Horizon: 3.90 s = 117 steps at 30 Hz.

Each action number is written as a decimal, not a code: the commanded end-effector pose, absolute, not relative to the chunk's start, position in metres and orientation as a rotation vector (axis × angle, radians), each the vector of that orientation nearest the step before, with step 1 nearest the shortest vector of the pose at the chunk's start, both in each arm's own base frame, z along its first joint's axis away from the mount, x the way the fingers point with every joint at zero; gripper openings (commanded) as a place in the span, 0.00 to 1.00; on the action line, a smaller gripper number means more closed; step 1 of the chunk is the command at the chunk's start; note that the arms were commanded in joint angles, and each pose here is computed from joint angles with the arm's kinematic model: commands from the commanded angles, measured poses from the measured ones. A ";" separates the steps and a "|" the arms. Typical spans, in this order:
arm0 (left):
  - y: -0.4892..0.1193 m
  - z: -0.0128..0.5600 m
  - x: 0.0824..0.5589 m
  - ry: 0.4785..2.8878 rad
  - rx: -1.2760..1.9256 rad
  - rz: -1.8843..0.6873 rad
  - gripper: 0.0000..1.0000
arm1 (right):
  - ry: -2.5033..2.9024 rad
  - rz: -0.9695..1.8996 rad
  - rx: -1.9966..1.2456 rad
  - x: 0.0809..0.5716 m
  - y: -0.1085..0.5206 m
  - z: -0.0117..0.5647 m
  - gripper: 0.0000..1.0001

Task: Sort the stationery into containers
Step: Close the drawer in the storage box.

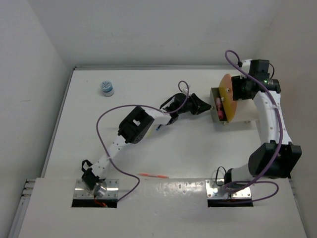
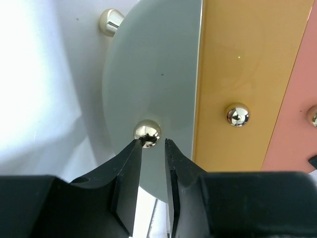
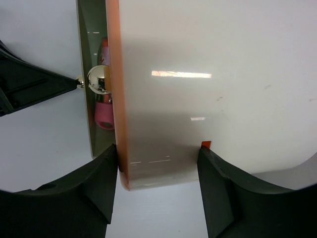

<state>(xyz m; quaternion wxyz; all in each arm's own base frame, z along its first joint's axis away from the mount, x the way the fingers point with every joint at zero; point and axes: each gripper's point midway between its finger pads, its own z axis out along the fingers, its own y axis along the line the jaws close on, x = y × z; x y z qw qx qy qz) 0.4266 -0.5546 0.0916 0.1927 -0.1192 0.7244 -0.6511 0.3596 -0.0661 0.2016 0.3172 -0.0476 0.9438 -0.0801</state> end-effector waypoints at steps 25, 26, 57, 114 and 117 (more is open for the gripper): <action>-0.615 0.118 0.399 1.802 -0.029 -1.904 0.43 | 3.003 0.111 -0.316 0.268 -0.029 0.110 0.22; -0.617 0.120 0.398 1.796 -0.020 -1.907 0.41 | 3.004 0.119 -0.318 0.268 -0.028 0.110 0.22; -0.637 0.115 0.393 1.683 0.099 -1.813 0.31 | 3.087 0.338 -0.344 0.248 -0.007 0.106 0.17; -0.578 0.159 0.400 1.596 0.003 -1.789 0.21 | 3.214 0.895 -0.180 0.213 0.026 0.117 0.15; -0.567 0.167 0.400 1.593 -0.028 -1.778 0.21 | 3.214 0.903 -0.185 0.212 0.026 0.116 0.15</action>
